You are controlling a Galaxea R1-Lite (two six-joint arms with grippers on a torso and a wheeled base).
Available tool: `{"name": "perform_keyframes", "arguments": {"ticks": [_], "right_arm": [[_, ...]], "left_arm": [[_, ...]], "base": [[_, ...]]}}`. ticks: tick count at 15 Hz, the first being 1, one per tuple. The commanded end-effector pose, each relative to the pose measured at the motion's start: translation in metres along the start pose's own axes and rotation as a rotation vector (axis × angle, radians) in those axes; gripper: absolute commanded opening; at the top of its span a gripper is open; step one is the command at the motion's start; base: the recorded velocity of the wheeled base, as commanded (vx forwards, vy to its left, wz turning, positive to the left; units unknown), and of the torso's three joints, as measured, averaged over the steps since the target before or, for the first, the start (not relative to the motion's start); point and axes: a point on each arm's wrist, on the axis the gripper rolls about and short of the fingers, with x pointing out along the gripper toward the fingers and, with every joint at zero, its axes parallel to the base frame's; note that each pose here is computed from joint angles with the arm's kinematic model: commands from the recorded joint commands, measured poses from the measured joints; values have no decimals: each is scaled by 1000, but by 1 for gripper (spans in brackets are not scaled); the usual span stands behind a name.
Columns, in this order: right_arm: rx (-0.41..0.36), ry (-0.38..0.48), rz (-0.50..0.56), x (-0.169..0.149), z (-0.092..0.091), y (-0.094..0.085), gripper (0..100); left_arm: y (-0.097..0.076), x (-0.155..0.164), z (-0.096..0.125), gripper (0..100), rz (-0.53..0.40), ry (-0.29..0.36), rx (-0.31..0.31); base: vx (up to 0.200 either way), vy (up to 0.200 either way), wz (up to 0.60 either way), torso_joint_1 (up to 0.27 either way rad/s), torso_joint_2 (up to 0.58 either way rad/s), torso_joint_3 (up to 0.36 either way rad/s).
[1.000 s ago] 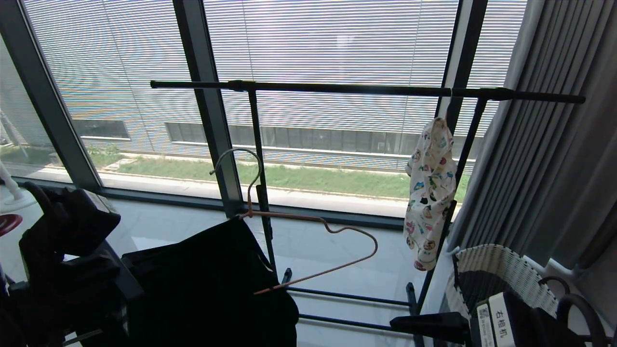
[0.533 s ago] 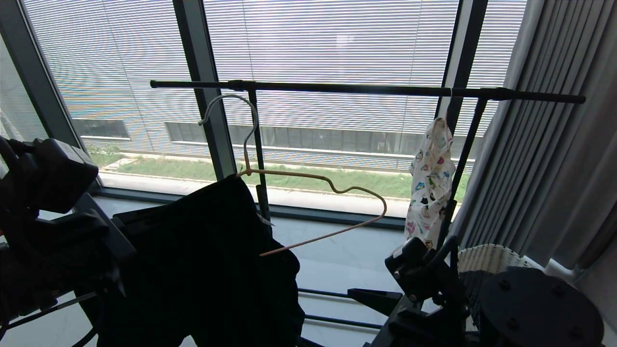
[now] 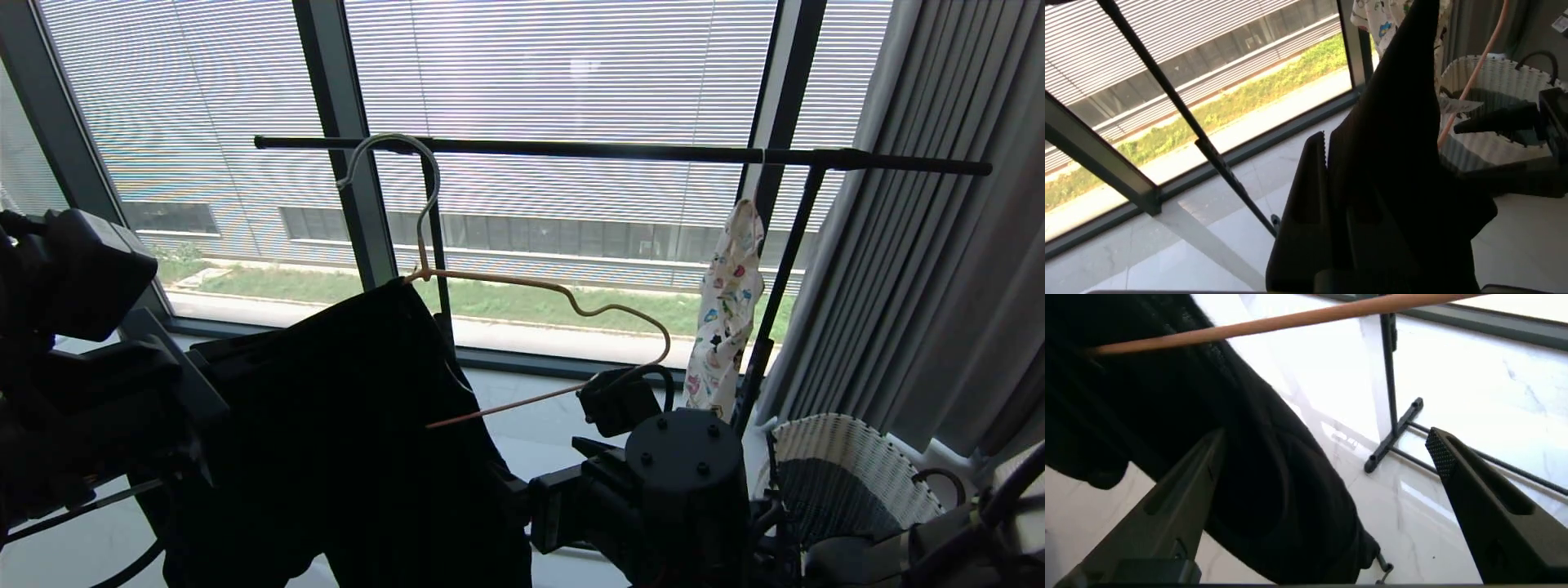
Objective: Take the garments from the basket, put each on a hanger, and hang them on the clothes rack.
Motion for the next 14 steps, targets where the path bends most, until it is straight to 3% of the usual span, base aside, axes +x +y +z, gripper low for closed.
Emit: {"name": "perform_keyframes", "arguments": {"ticks": [1, 4, 8, 9, 10, 11, 14], "right_arm": [[-37, 36, -36, 9, -16, -3, 100], [-119, 70, -91, 6, -25, -17, 100], [-188, 90, -282, 4, -24, -65, 100], [-169, 56, -344, 4, -12, -80, 100], [-169, 56, -344, 4, -12, -80, 100], [-148, 5, -401, 0, 9, -99, 100], [-137, -58, -469, -8, 35, -123, 100]], "left_arm": [[0, 1, 1, 0, -1, -3, 1], [0, 0, 1, 0, 14, -1, 2], [1, -1, 1, 0, 33, 5, 0], [1, -1, -2, 0, 51, 19, -3], [1, -1, -2, 0, 51, 19, -3], [-1, -3, -10, 0, 78, 55, -8], [-9, -10, -23, 0, 69, 85, -9]], "base": [[0, 0, 0, 0, 0, 0], [0, 0, 0, 0, 0, 0], [0, 0, 0, 0, 0, 0], [0, 0, 0, 0, 0, 0], [0, 0, 0, 0, 0, 0], [0, 0, 0, 0, 0, 0], [0, 0, 0, 0, 0, 0]]}}
